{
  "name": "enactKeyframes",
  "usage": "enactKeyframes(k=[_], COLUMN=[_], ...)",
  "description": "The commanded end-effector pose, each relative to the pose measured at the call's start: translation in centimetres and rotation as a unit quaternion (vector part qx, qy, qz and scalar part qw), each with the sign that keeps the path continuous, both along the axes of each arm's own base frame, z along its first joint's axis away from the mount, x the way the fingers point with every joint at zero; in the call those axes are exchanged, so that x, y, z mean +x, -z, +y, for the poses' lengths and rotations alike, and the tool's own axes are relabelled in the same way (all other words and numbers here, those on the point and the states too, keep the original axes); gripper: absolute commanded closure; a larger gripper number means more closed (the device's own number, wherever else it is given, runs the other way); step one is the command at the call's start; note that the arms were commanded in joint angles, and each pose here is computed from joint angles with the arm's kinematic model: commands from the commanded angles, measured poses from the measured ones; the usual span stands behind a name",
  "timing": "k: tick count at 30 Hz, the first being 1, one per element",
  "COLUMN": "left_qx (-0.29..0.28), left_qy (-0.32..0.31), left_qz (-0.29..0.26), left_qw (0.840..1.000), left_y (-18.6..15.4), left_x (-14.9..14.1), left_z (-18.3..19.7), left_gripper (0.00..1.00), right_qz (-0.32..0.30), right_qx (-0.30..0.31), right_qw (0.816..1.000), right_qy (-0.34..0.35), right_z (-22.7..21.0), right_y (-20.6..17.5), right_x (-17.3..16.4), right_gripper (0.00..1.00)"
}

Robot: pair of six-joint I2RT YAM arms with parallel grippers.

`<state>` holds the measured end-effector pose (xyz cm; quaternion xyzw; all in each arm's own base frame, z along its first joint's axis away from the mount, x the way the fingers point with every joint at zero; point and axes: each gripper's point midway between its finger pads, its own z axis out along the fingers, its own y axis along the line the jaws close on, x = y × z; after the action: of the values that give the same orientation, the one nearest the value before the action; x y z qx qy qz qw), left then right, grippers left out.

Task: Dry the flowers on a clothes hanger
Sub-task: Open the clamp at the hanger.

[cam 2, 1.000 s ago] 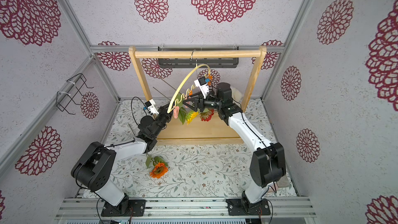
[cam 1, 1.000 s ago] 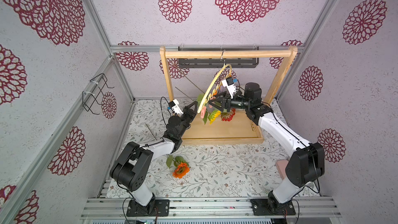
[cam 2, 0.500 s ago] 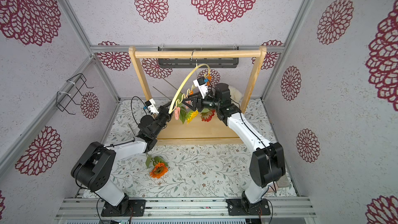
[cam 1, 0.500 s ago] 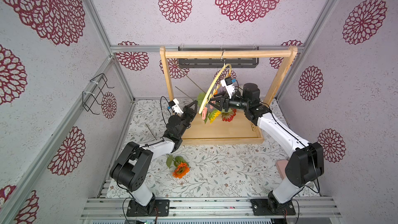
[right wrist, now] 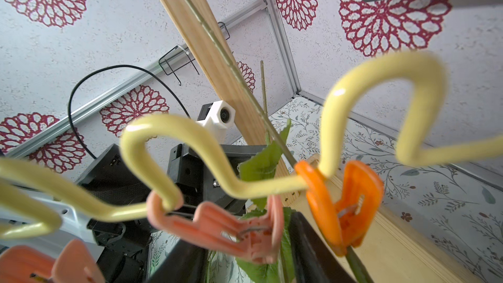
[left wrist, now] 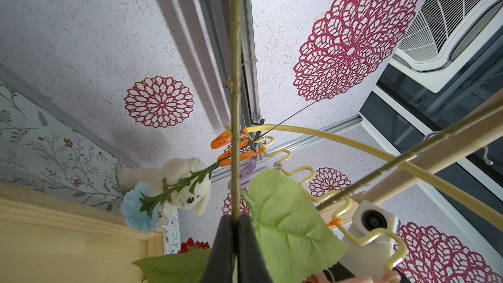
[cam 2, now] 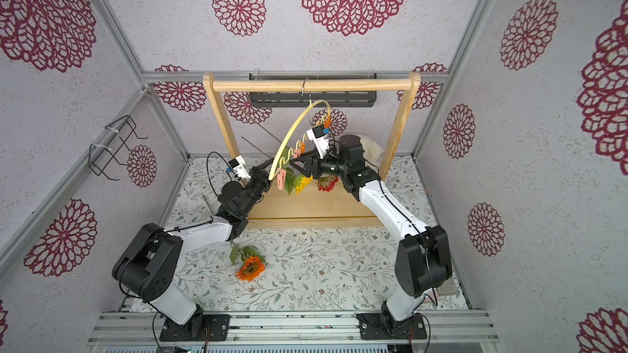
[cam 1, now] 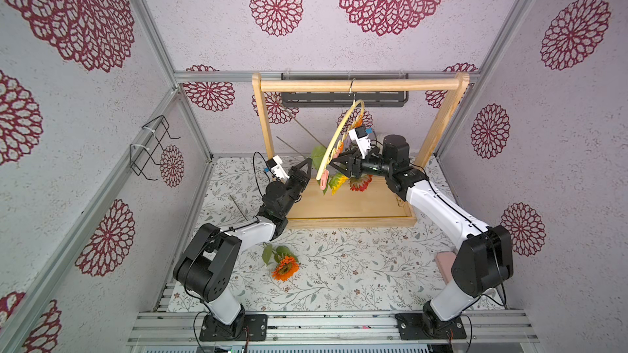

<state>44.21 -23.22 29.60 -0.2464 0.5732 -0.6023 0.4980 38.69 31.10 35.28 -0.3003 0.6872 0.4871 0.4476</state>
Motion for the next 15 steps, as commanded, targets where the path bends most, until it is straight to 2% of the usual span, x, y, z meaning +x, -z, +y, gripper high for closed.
enactKeyframes(k=[1,3,7,15], left_qx=[-0.010,-0.010,-0.011,-0.011], left_qy=[0.009,0.009,0.008,0.009], left_qz=[-0.017,-0.017,-0.017,-0.017], left_qw=[1.000,1.000,1.000,1.000], left_y=[-1.51,-1.47,-1.52,-1.51], left_x=[-0.11,-0.14,-0.17,-0.22], left_z=[-0.73,-0.74,-0.68,-0.70], left_gripper=[1.00,1.00,1.00,1.00], right_qz=[-0.043,-0.047,-0.053,-0.051], right_qx=[0.022,0.025,0.026,0.024], right_qw=[0.999,0.999,0.998,0.998], right_qy=[0.003,0.004,0.004,0.003], right_z=[-0.59,-0.63,-0.70,-0.77], right_y=[-3.84,-4.22,-4.59,-4.48], right_x=[-1.33,-1.41,-1.58,-1.73], right_gripper=[0.44,0.41,0.42,0.62])
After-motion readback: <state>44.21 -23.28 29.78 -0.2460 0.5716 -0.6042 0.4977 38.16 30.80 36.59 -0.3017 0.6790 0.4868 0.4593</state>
